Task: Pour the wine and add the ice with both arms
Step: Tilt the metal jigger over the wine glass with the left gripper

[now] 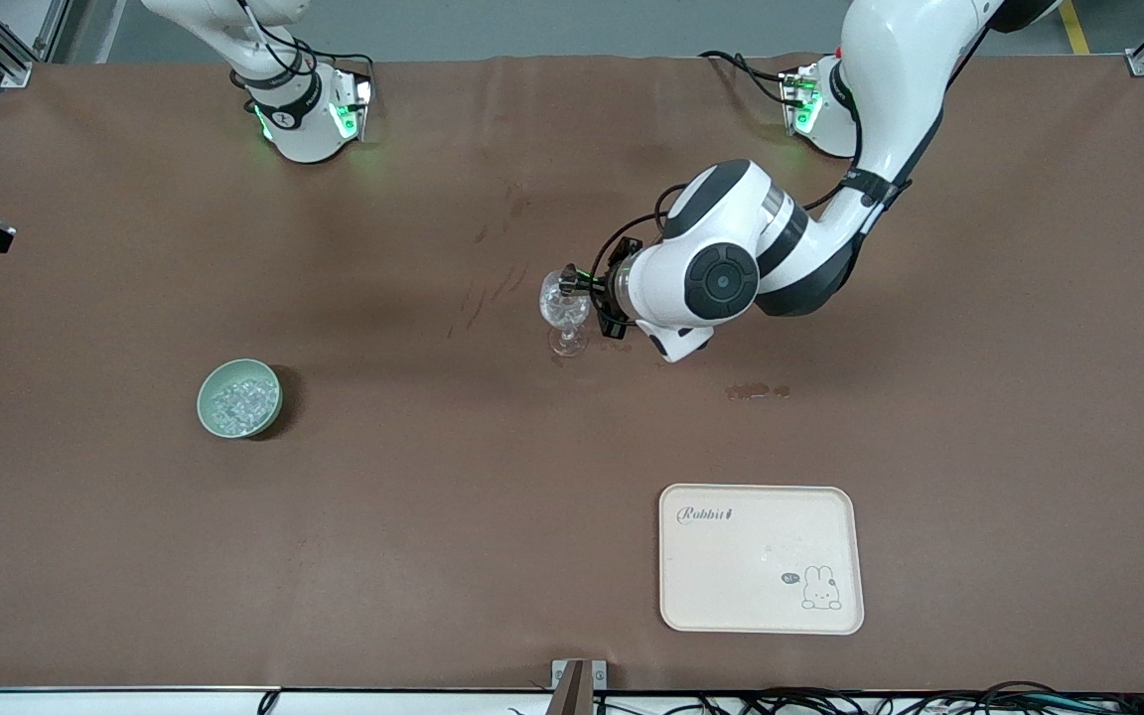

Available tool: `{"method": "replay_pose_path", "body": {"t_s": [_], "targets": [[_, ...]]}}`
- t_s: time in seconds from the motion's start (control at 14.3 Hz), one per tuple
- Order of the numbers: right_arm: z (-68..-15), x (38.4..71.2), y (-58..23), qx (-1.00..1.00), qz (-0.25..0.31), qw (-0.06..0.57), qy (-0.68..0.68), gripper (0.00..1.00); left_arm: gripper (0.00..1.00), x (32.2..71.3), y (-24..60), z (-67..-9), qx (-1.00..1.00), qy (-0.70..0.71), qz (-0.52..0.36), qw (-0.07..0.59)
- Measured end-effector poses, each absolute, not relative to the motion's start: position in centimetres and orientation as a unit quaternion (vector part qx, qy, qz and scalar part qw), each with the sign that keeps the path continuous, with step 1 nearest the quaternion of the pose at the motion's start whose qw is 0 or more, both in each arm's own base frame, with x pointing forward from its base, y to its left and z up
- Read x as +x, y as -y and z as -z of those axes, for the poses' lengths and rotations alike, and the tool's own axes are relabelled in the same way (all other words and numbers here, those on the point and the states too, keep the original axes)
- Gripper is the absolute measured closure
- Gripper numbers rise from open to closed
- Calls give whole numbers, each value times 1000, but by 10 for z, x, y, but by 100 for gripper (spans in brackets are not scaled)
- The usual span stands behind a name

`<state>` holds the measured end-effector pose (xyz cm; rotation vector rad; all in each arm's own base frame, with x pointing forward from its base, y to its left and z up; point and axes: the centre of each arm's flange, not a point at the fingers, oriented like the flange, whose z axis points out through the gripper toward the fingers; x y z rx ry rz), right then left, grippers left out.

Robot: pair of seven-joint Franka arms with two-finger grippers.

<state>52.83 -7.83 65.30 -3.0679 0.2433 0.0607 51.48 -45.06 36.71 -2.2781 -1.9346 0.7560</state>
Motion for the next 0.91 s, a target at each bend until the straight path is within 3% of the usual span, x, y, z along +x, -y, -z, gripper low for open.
{"method": "replay_pose_path", "body": {"t_s": [0.91], "targets": [[-653, 528, 78, -996, -19, 32, -79, 74, 79, 495, 472, -357, -738, 652, -166, 61]]}}
